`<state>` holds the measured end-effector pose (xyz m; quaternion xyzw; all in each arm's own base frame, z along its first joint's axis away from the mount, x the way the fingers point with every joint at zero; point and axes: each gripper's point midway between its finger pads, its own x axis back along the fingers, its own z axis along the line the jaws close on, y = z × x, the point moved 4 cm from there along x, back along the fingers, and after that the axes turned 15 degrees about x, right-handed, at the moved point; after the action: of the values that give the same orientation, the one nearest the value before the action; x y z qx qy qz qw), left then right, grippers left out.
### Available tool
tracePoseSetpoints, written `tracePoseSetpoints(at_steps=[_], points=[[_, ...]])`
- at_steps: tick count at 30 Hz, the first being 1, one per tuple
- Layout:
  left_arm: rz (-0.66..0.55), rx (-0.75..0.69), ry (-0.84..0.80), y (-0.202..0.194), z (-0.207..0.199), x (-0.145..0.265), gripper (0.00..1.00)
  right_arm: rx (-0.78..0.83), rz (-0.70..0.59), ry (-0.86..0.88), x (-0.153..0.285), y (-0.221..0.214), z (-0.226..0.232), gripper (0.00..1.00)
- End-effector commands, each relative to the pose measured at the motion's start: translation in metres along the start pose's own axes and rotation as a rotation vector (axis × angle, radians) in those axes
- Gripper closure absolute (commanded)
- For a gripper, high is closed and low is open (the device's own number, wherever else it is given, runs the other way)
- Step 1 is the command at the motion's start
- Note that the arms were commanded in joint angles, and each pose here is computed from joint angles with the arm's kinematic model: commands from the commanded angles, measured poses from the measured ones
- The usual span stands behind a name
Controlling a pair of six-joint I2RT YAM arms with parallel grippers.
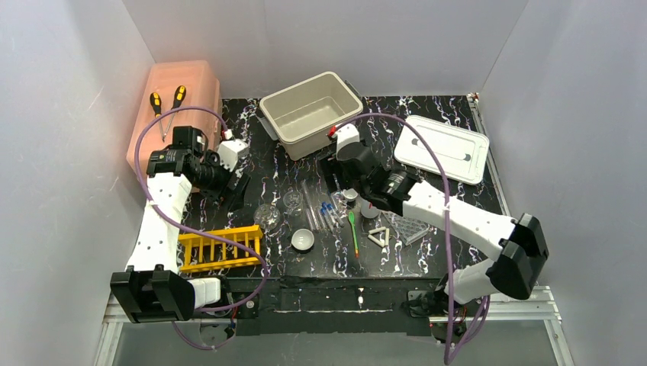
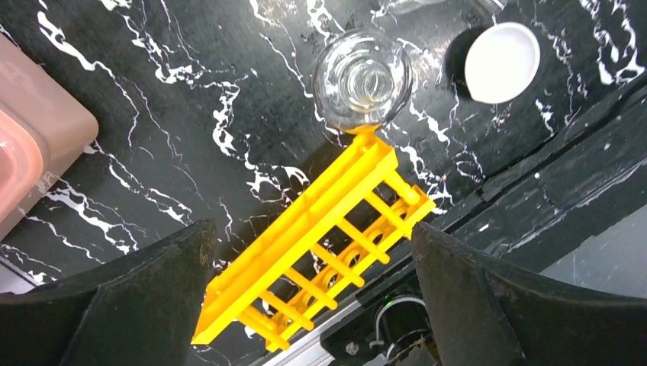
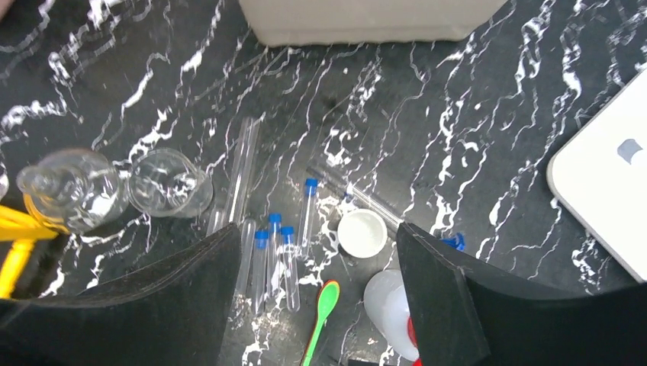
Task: Organize the chemistry lab equipment
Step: Pick up the test tube at the center of the board.
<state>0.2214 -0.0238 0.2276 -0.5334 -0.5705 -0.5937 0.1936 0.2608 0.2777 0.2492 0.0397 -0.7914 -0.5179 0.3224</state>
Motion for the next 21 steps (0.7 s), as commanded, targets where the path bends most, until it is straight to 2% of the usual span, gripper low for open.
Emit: tracePoseSetpoints(at_steps=[1,9,17,21], points=[[0.084,-0.043,-0.025,-0.016,-0.003,0.003,0.01,0.035,0.048,0.041,-0.012,-0.016,0.02,0.21],[0.019,0.076,-0.172,0.016,-0.019,-0.002,0.01,0.062,0.096,0.102,-0.039,-0.022,0.044,0.26],[-0.041,0.16,-0.268,0.046,-0.029,0.001,0.01,0.079,0.224,0.125,-0.053,-0.039,0.056,0.39],[-0.056,0.173,-0.295,0.05,-0.033,0.001,0.01,0.066,0.288,0.151,-0.05,-0.067,0.062,0.46]])
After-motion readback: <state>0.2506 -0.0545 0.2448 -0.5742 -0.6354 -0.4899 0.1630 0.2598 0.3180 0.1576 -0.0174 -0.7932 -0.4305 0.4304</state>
